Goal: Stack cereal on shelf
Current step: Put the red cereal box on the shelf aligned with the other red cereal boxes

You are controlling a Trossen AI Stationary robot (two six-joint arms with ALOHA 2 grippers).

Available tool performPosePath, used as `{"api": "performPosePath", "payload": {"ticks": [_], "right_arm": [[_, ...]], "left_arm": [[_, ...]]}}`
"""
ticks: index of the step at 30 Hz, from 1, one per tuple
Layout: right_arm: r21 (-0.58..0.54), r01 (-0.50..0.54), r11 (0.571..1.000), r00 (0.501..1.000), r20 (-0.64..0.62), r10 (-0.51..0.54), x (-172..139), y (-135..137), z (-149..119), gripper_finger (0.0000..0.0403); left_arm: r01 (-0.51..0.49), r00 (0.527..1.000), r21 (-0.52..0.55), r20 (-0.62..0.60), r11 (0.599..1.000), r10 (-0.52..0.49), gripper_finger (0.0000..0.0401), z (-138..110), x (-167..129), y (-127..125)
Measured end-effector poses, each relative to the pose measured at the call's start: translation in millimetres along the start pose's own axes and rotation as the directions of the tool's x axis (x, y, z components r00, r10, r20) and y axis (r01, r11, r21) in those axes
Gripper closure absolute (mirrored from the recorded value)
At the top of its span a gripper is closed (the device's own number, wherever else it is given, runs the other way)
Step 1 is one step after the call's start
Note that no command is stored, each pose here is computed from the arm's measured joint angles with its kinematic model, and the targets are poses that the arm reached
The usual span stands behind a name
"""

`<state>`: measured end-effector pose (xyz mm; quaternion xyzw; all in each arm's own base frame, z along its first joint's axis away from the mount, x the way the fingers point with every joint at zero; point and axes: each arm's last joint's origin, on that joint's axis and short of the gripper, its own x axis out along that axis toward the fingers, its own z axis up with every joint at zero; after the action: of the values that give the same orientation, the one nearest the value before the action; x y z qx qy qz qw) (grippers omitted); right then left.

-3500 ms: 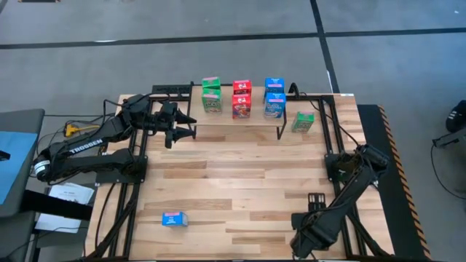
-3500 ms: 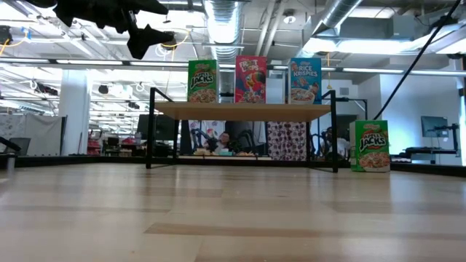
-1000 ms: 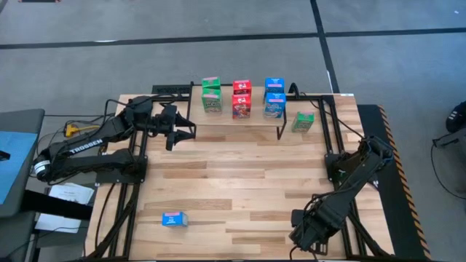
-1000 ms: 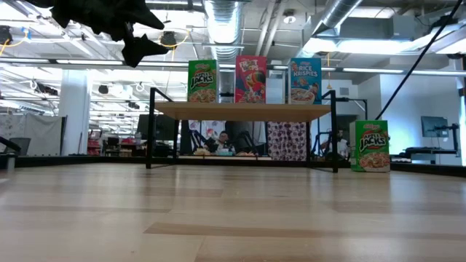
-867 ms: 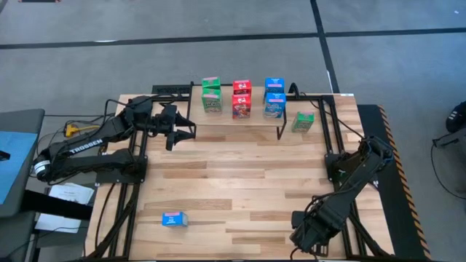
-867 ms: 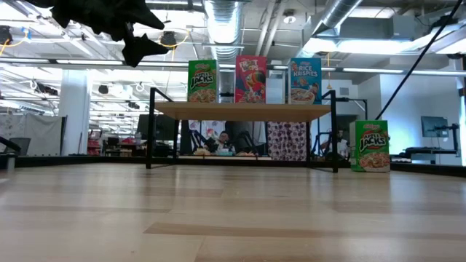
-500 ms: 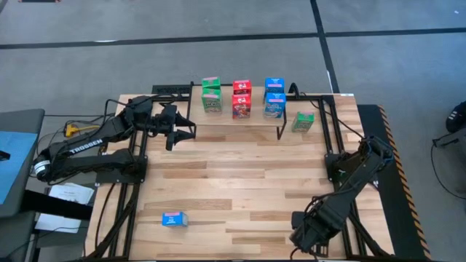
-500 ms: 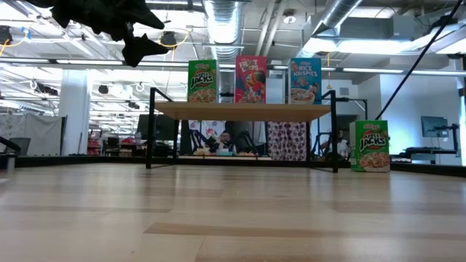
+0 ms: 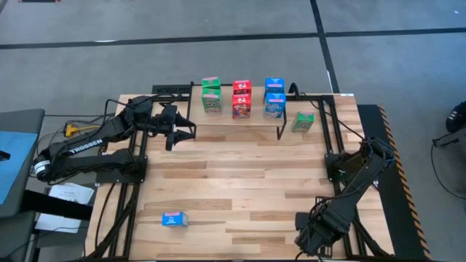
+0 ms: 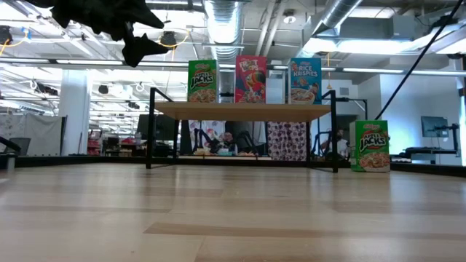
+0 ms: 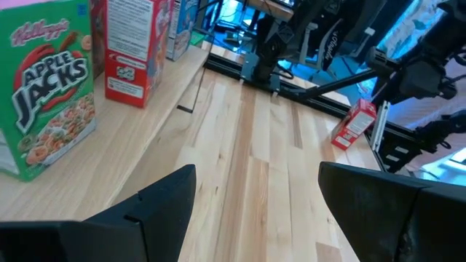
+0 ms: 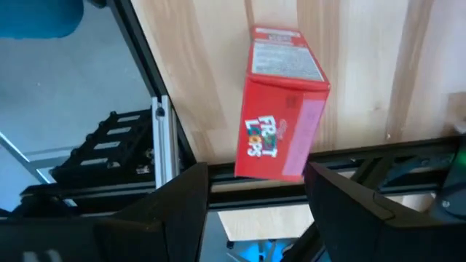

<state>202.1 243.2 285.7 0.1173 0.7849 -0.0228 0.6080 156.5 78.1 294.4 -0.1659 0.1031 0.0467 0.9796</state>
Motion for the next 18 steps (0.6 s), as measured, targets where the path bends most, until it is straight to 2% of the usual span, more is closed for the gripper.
{"api": "performPosePath", "payload": {"ticks": [9,18], "right_arm": [[0.014,-0.017,1.0,0.999,0.052,0.016,1.9,6.5,-2.9,0.0147],[0.088,0.06,0.994,0.994,0.088,-0.068,10.7,15.8,-35.4,0.0147]], "left_arm": [[0.05,0.999,0.113,-0.016,0.992,-0.048,0.0122,-1.9,2.9,-7.5],[0.033,0.999,0.152,0.01,0.988,-0.034,0.0122,-0.8,5.9,-14.0]]}}
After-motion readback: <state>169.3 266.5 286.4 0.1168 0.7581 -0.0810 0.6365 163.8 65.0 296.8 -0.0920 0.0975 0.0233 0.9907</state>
